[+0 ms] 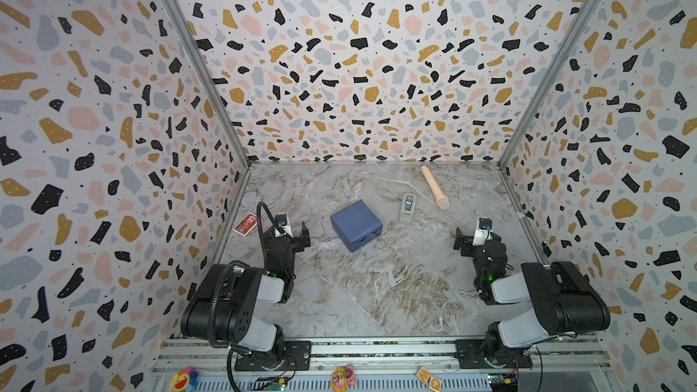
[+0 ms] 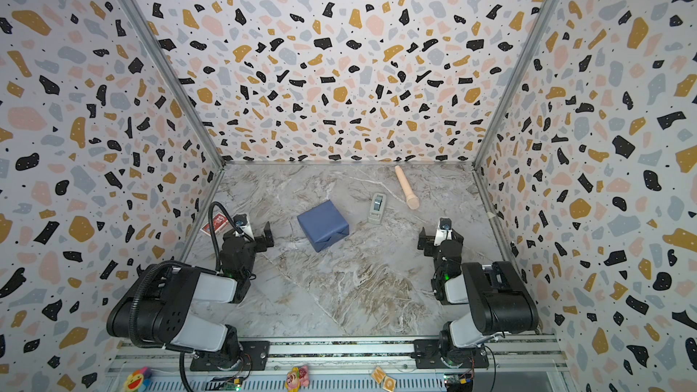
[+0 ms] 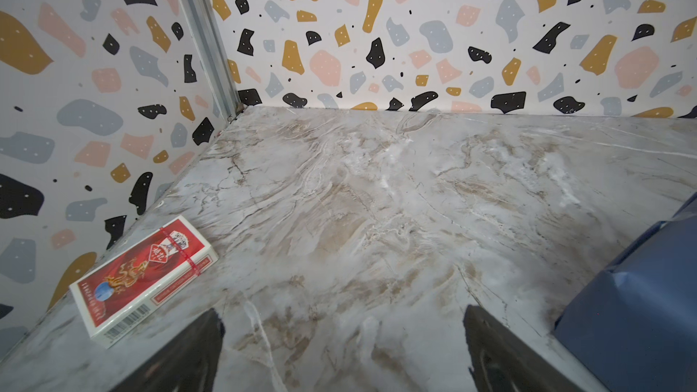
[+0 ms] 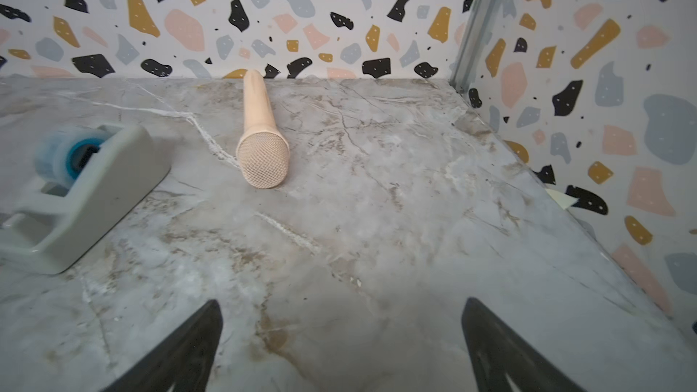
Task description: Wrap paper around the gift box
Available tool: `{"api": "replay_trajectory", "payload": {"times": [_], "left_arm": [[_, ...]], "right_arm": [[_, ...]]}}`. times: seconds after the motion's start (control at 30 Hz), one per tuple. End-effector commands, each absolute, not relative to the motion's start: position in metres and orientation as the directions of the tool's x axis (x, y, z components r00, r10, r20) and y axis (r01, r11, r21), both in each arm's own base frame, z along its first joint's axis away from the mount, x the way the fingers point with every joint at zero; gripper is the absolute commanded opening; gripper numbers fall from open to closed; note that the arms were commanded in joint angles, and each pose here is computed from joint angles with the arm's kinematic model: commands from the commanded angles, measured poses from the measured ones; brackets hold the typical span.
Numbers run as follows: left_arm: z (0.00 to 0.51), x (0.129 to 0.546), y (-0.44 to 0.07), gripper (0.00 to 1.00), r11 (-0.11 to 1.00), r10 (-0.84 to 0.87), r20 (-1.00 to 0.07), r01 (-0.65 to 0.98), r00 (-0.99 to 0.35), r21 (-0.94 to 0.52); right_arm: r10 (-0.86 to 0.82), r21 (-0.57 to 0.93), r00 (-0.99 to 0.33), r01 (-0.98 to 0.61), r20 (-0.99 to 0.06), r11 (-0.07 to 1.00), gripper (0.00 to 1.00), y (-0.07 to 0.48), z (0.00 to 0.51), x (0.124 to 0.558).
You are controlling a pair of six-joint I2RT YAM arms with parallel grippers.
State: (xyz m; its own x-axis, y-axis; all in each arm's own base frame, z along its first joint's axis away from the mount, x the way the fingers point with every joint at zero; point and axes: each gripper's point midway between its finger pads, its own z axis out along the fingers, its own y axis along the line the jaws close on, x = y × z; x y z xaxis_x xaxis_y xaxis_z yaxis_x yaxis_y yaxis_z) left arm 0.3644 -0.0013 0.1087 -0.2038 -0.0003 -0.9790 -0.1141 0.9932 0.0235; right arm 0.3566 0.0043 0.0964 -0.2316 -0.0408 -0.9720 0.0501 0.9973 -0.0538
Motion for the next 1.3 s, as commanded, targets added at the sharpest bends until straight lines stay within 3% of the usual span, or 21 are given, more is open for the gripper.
{"api": "replay_trajectory", "payload": {"times": [0.0,1.27], "left_arm": [[0.1339,0.3670,-0.0047,0.99,0.995,0.006,-0.994,-0.097,-0.108,0.017],[0.1324,0.3680,-0.0079,1.00,0.995,0.023,-0.993,-0.094,-0.119,0.034]], "right_arm": [[-0.056,-0.061,-0.142,0.031,-0.988,0.998,0.99,0.0092,0.1237,0.3662],[-0.069,-0.075,-0.149,0.033,-0.986,0.997,0.99,0.0111,0.1225,0.3689]]}}
